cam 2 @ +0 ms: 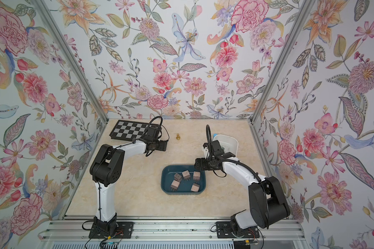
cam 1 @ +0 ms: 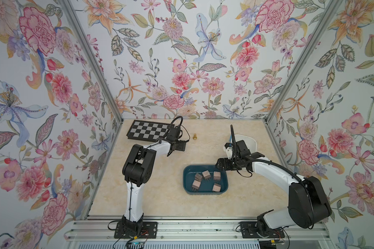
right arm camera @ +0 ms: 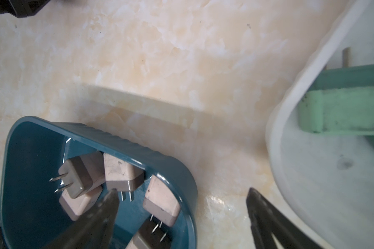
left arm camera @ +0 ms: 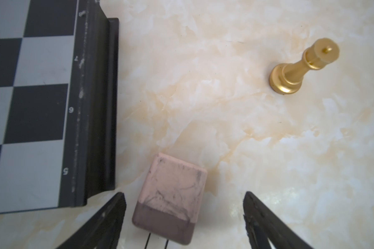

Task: Place the plugs by color into the storage box
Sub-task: Pick up the plug from the center of the board.

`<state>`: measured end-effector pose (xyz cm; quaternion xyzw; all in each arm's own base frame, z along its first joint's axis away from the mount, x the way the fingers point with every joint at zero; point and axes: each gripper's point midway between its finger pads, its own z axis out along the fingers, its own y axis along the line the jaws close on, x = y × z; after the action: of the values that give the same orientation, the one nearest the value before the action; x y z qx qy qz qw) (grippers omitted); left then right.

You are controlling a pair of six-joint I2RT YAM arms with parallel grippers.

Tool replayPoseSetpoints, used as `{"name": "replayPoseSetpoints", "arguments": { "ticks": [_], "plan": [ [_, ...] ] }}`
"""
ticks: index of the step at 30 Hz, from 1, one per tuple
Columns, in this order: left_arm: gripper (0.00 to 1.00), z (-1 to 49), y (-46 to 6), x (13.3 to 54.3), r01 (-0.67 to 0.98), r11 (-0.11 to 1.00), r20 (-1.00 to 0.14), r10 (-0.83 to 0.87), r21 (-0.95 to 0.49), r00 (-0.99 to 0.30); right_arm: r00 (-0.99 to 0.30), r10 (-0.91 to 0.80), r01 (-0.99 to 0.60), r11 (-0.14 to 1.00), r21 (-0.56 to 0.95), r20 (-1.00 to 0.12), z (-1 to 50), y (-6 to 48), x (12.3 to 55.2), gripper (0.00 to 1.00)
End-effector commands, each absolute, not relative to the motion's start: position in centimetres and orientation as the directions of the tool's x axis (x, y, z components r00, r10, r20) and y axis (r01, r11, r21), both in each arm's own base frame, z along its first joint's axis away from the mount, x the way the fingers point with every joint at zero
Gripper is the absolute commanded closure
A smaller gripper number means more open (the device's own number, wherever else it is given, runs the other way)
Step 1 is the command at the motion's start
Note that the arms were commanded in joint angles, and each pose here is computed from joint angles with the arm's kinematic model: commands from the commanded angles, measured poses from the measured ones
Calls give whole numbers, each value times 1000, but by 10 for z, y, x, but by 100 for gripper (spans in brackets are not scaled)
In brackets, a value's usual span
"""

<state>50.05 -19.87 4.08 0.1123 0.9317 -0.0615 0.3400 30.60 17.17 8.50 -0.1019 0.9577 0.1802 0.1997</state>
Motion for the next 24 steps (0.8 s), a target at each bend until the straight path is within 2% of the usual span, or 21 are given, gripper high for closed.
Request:
{"name": "replayPoseSetpoints", "arguments": {
  "ticks": [1, 16, 24],
  "plan": [
    [18, 35, -203, 504, 272, 962, -654, 180, -41, -735, -894, -120, -268, 915, 301, -431, 89, 176, 313, 6],
    [49, 15, -205, 507, 268, 962, -641, 178, -44, -747, -893, -124, -270, 916, 297, -433, 89, 178, 313, 6],
    [55, 29, -202, 507, 258, 965, -664, 169, -37, -728, -888, -120, -272, 916, 296, -444, 93, 178, 313, 6]
  ]
}}
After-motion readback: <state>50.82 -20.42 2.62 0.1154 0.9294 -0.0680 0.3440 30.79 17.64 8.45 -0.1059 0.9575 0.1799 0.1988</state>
